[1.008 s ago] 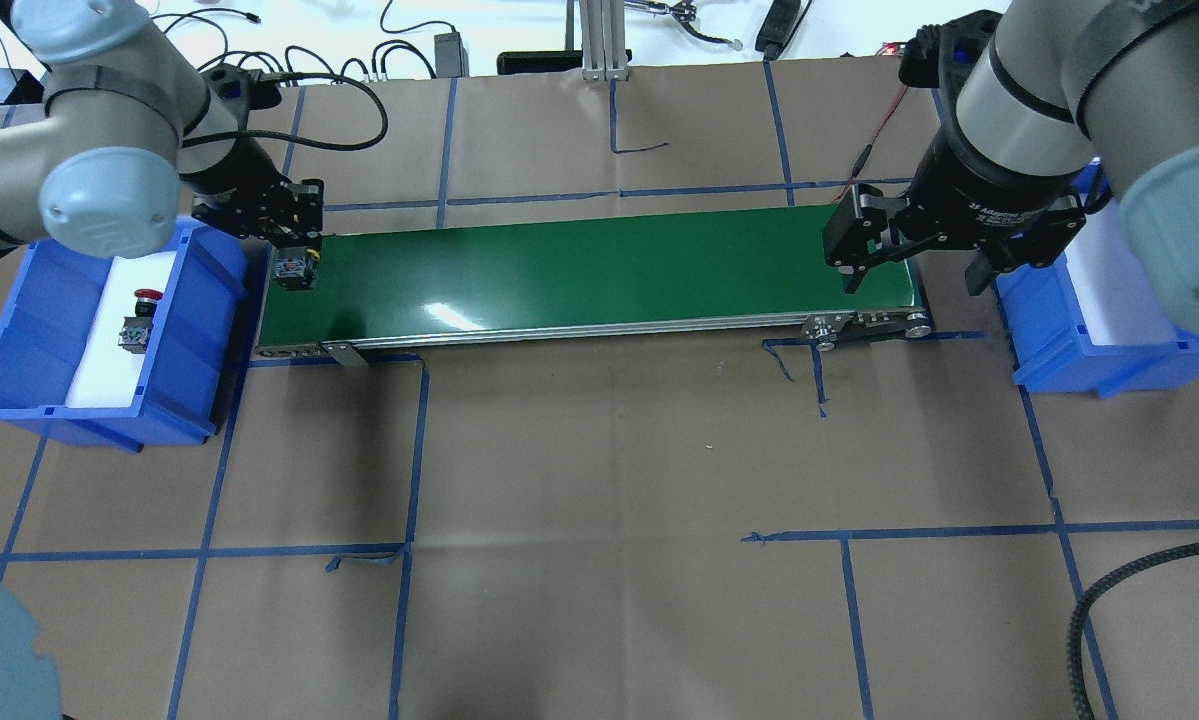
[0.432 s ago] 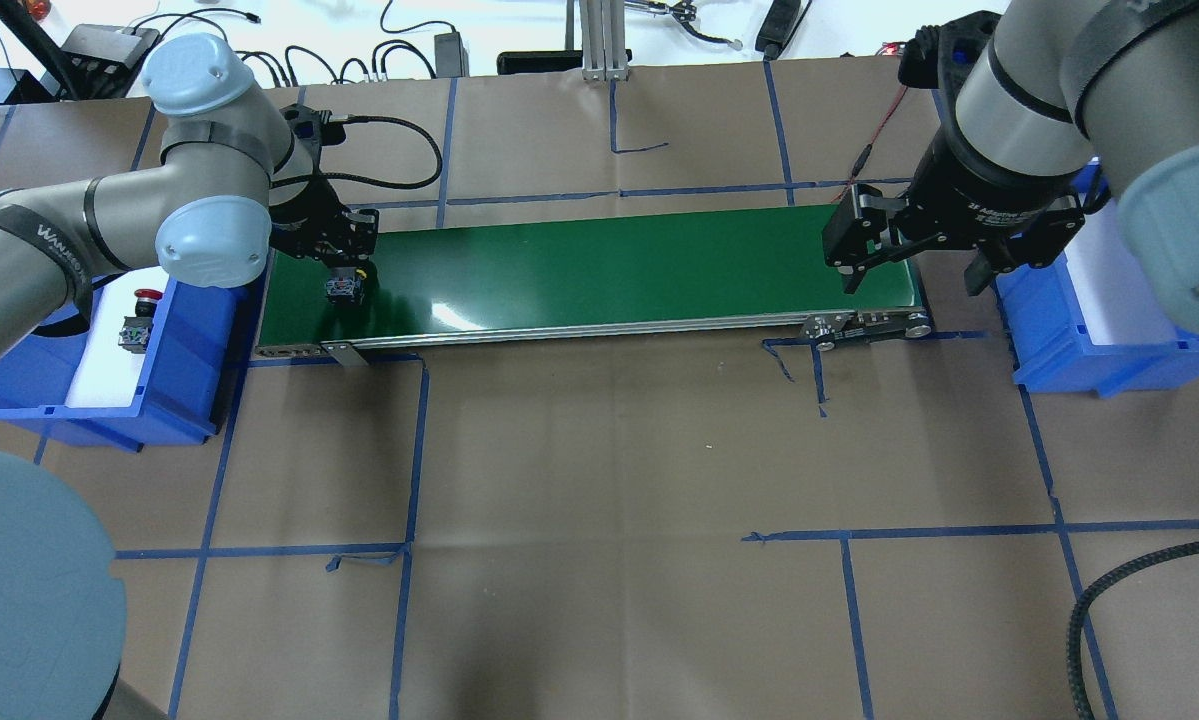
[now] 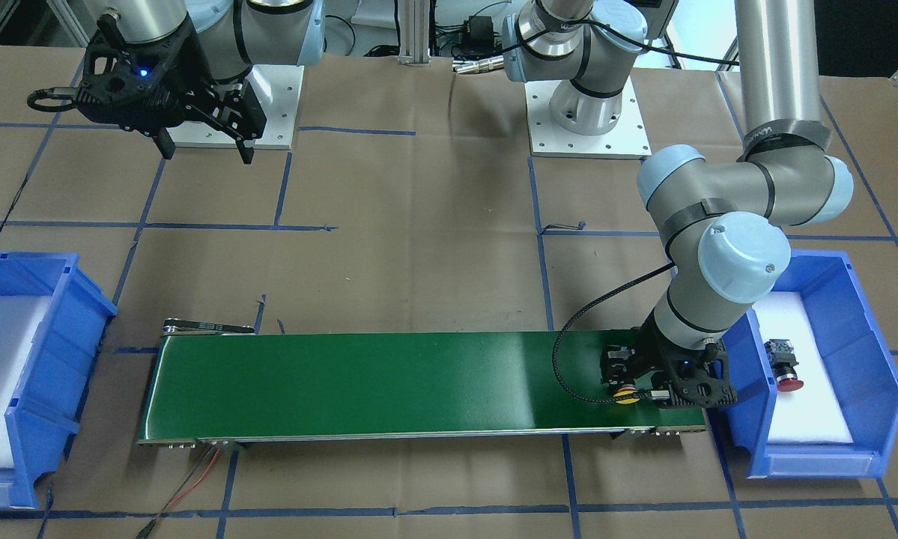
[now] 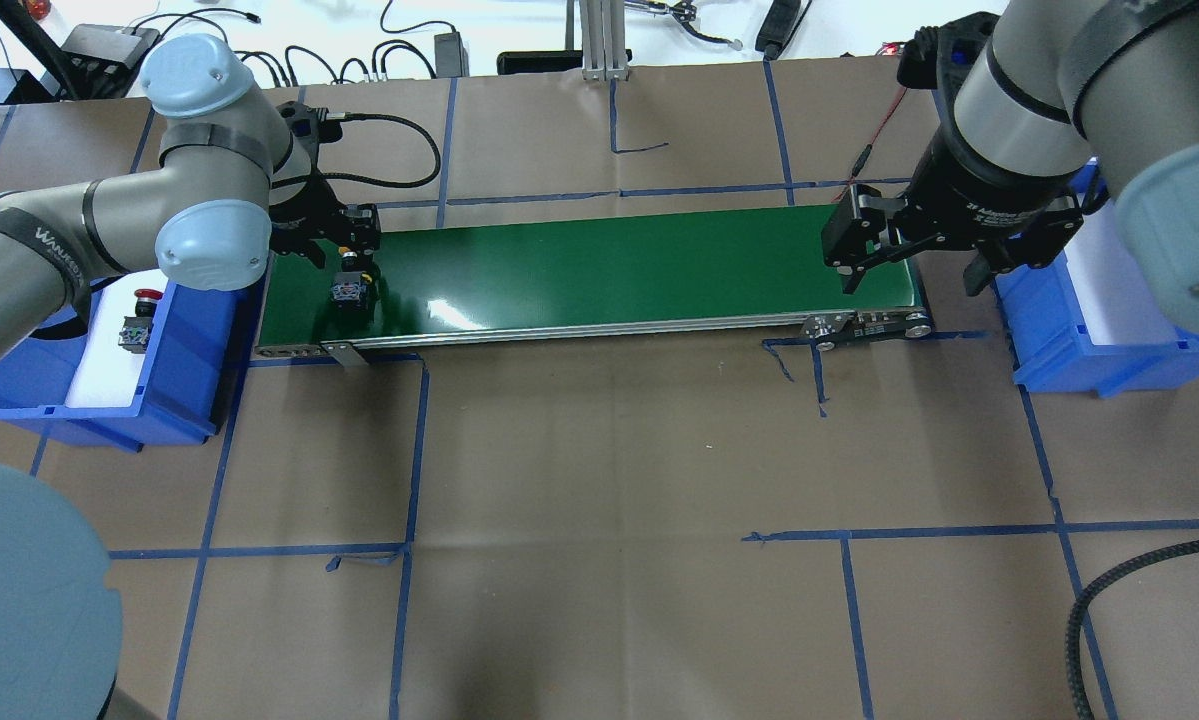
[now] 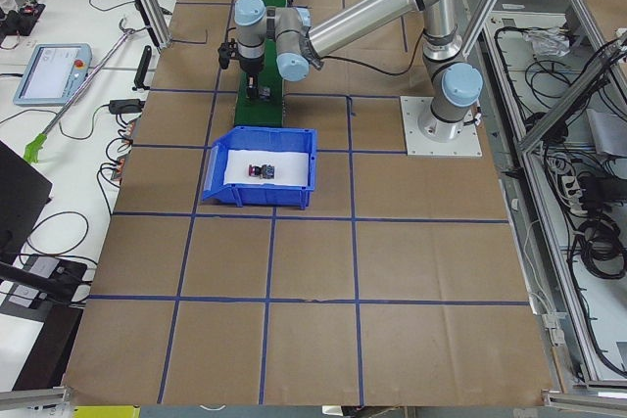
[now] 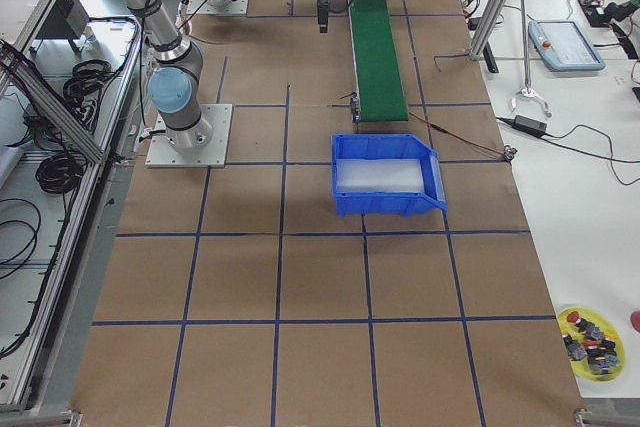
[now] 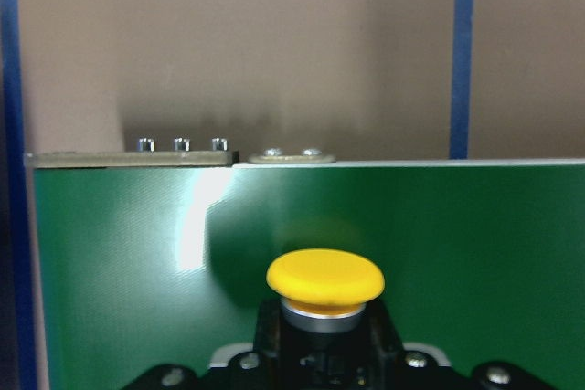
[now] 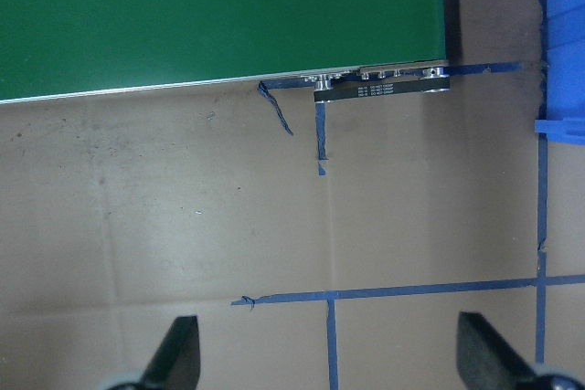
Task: Transport two buttons from left to right
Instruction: 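Lower the button onto the green belt, open the left gripper, withdraw, then lower the left gripper into the bin and grasp the red-capped button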
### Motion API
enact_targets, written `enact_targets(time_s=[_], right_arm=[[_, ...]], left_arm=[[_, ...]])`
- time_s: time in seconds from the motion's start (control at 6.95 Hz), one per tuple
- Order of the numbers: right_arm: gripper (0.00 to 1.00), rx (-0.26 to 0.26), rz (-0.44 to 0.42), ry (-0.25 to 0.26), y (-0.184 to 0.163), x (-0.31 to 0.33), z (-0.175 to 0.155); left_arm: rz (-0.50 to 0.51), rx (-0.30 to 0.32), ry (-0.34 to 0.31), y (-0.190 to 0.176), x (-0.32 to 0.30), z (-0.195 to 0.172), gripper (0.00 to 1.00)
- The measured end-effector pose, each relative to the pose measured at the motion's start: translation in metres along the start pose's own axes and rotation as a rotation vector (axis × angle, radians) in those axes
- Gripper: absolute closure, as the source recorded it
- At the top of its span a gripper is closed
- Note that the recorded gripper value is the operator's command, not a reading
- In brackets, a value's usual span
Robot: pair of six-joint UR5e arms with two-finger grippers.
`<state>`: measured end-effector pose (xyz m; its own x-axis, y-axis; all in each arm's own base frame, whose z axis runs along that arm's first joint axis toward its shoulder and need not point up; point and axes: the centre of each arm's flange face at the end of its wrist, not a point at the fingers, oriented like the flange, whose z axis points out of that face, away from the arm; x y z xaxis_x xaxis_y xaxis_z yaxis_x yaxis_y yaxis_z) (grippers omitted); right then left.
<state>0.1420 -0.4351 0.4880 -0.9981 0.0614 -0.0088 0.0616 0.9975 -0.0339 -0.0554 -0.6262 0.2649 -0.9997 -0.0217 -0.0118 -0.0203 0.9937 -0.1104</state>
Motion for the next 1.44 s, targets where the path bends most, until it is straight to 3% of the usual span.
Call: enact_targets(time_s=[0.43,1.01,1.44], right_arm=[[0.00,0.002,0.000,0.000,0.000,0.000,-0.001],[0.00,0.008,0.000,0.001,-0.002,0.000,-0.003],[0.00,0.014,0.000,0.000,0.000,0.000,-0.006]], left_arm=[[-0.007,0.023,-0.002,-0.001,-0.003,-0.033,0.00],[-0.010,-0.034,0.004,-0.019,-0.016,-0.132,0.00],[0.005,-0.041,-0.003,-0.038,-0.096,-0.144,0.00]])
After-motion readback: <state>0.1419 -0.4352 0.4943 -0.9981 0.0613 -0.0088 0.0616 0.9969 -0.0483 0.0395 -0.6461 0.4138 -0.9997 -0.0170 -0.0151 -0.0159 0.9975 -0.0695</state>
